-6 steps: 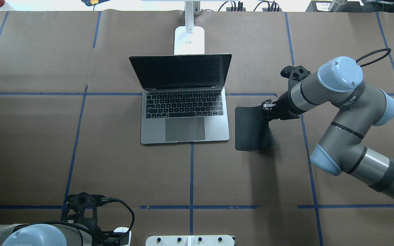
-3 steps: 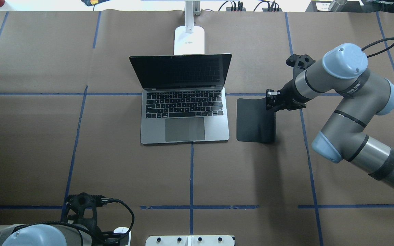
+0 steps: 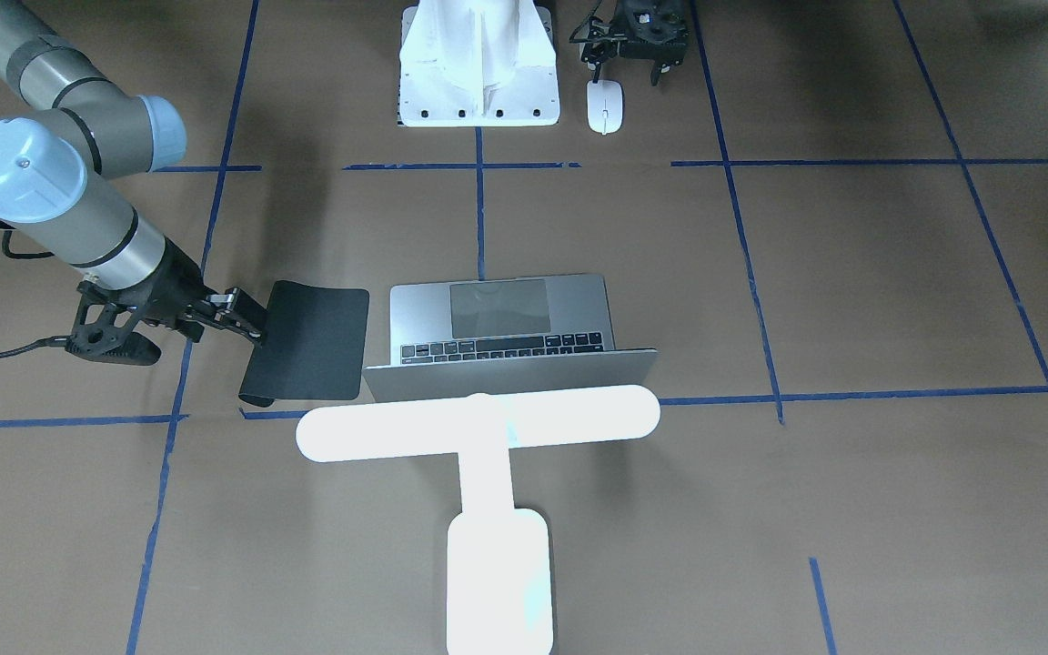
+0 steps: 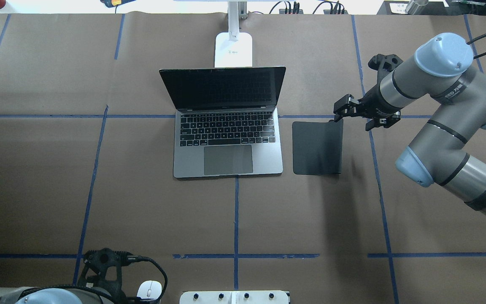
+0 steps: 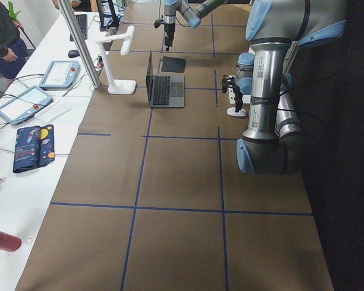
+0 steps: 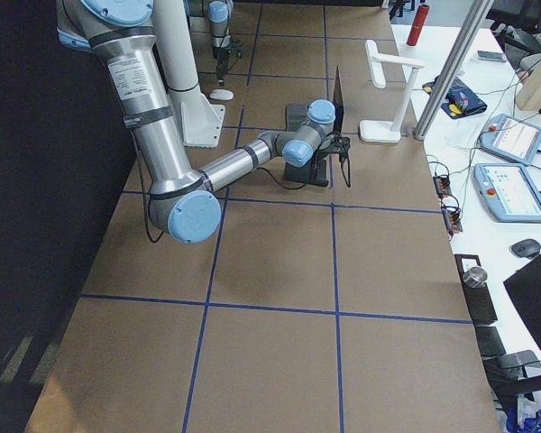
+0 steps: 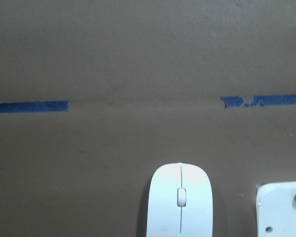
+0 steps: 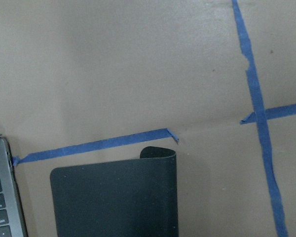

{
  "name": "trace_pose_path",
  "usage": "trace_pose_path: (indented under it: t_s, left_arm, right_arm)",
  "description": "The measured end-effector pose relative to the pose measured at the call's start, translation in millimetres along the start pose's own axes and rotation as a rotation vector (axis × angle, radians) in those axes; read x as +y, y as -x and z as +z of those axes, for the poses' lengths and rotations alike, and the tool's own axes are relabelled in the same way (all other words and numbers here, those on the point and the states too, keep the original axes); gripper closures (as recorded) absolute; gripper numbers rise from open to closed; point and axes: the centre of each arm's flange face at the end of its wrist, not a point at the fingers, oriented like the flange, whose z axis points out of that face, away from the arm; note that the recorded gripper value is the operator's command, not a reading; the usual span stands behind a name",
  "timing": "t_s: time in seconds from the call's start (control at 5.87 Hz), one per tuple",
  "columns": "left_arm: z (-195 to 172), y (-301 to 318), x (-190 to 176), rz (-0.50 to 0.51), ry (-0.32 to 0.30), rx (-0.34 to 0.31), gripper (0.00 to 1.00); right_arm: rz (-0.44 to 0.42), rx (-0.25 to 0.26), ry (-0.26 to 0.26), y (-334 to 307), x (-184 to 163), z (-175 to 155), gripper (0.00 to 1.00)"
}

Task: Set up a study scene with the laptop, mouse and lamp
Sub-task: 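Raise the right gripper off the pad while the left gripper holds the mouse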

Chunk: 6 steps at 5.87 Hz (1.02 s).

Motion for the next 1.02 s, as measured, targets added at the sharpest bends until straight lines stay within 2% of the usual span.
trace_pose_path:
  t_s: [0.51, 0.68, 1.02]
  left_arm:
    - [26, -3, 22, 0.032, 0.025, -0.037, 0.00]
    - [39, -5, 25, 0.036, 0.029, -0.042, 0.00]
    - [51, -10, 26, 0.037, 0.030, -0.028, 0.00]
  right_arm:
    - [-0.081, 0.120, 0.019, -8, -3, -57, 0.00]
    - [-0.103, 0.138, 0.019, -13, -4, -74, 0.00]
    - [-0.115, 0.154, 0.019, -20, -3, -86, 0.00]
